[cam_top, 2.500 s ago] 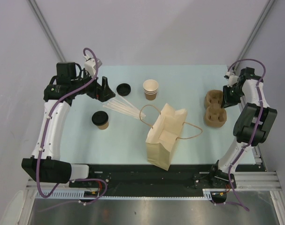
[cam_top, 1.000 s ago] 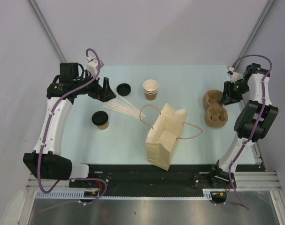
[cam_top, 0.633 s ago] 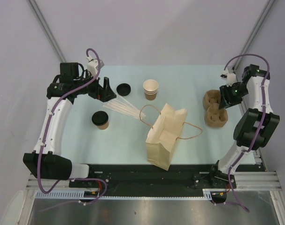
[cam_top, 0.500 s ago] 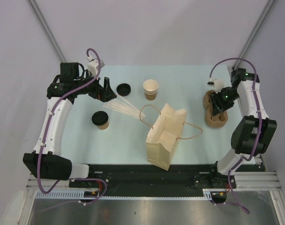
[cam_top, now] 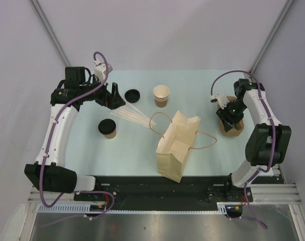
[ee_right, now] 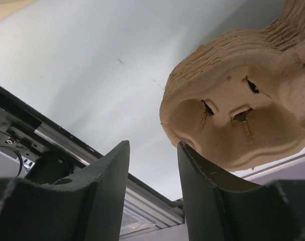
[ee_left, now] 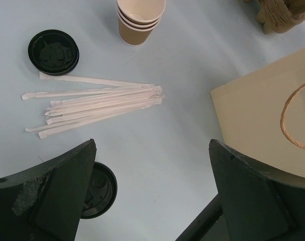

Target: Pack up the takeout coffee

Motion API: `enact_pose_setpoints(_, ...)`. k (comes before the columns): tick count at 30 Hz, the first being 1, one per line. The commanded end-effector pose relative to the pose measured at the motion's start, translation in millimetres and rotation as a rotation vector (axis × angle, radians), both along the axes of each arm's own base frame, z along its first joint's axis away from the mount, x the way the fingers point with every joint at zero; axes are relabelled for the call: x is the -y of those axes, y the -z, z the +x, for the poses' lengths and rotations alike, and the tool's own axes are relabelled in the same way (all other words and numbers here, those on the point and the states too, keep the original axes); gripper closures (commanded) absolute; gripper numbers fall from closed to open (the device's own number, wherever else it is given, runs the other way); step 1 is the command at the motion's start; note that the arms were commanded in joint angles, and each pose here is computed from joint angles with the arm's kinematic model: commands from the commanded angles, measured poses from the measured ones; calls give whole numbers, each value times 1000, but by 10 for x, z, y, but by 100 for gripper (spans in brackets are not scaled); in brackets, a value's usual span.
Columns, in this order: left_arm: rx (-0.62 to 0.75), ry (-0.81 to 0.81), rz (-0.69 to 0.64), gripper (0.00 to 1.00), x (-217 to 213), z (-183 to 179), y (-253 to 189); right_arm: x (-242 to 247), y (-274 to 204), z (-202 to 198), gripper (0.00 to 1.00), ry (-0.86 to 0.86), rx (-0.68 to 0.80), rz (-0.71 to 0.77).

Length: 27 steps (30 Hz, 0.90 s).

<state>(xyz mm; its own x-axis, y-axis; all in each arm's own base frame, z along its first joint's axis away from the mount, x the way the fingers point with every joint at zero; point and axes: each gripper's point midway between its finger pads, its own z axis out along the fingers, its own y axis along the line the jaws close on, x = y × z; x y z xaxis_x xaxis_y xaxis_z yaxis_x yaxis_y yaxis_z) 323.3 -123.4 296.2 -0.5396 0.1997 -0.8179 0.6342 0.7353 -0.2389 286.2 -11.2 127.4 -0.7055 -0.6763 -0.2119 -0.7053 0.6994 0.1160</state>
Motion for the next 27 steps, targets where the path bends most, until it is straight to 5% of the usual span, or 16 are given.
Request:
enact_pose_setpoints(1, 69, 28, -4, 0, 40, -5, -201, 60, 64, 57, 53, -39, 8, -43)
enact_pose_setpoints(16, 53, 25, -9, 0, 45, -8, -168, 163, 222, 69, 58, -55, -30, -76)
enact_pose_setpoints(27, 53, 22, -5, 1, 35, -3, -168, 212, 251, 124, 74, -54, -15, -91)
